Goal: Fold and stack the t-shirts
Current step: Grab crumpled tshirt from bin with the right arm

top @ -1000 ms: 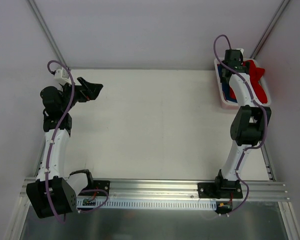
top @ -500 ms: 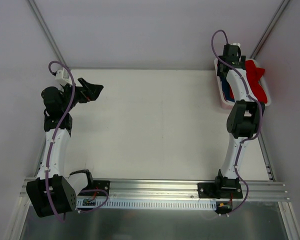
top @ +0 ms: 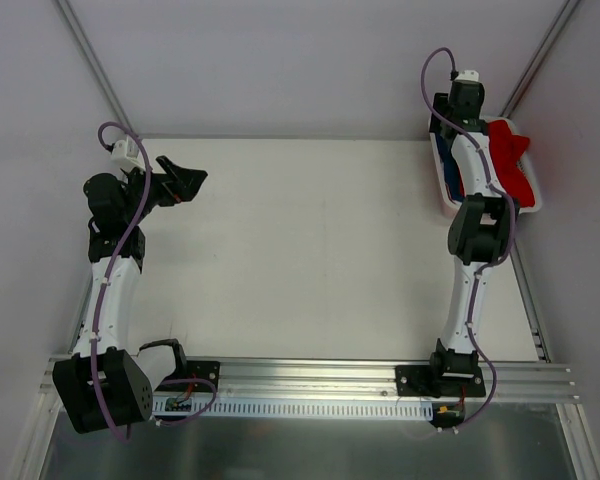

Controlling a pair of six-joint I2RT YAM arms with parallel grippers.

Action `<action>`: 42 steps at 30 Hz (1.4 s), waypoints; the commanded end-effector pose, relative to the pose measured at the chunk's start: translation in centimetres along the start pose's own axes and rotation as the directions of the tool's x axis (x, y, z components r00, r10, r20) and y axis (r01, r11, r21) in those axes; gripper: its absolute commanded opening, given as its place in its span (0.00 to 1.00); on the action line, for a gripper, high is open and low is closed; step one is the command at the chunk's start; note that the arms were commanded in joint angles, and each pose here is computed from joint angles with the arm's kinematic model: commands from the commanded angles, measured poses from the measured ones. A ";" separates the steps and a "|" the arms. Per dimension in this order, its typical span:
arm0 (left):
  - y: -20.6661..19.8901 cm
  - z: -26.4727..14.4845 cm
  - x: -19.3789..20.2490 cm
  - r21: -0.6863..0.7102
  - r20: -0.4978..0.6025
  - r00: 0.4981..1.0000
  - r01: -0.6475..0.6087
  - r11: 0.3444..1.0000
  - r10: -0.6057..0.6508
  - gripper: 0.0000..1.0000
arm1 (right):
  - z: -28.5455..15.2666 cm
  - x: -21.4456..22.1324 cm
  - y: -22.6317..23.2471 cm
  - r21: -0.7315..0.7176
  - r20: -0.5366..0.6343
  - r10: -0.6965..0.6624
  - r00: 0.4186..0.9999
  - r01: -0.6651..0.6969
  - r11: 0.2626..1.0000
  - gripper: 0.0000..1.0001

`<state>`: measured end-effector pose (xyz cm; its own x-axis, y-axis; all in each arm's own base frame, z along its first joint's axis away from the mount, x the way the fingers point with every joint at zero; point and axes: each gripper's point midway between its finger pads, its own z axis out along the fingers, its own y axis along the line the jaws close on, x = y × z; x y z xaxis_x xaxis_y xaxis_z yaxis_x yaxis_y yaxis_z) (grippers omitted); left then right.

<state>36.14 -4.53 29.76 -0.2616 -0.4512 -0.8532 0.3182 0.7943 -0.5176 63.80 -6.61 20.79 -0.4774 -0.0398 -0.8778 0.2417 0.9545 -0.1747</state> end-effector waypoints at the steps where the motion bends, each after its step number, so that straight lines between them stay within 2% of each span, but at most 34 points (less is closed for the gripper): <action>1: -0.9 0.2 -0.5 0.038 0.018 1.000 -0.020 0.999 0.020 0.99 | 2.3 0.5 -0.1 -0.031 0.015 0.045 0.999 -0.045 0.999 0.68; 7: -0.8 0.3 -0.4 0.035 0.014 1.000 -0.029 0.999 0.028 0.99 | 4.6 3.9 -0.7 -0.048 -0.030 0.127 0.991 -0.129 0.991 0.64; 11: -1.0 0.2 -0.2 0.035 0.011 0.999 -0.044 0.998 0.044 0.99 | 5.5 4.3 -1.1 -0.069 -0.027 0.146 0.989 -0.147 0.987 0.64; 26: -1.4 1.1 1.0 0.042 -0.022 0.999 -0.049 0.998 0.050 0.99 | 2.0 -2.3 -1.9 -0.125 0.124 0.137 0.983 -0.121 0.985 0.66; 30: -1.4 1.1 1.1 0.040 -0.024 0.998 -0.057 0.998 0.058 0.99 | 1.0 -4.0 -2.4 -0.118 0.166 0.129 0.978 -0.110 0.987 0.62; 36: -1.6 1.1 1.1 0.038 -0.027 0.997 -0.068 0.997 0.069 0.99 | 0.7 -4.5 -3.2 -0.085 0.189 0.099 0.977 -0.084 0.993 0.56; 42: -1.7 1.1 1.2 0.040 -0.031 0.997 -0.072 0.997 0.073 0.99 | 2.0 -2.3 -3.0 -0.076 0.148 0.089 0.985 -0.079 0.994 0.56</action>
<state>36.32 -6.47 28.52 -0.2995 -0.4064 -0.8632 0.3413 0.7992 -0.4947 66.23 -9.28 19.25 -0.3809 0.0242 -0.9243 0.1964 0.9790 -0.0553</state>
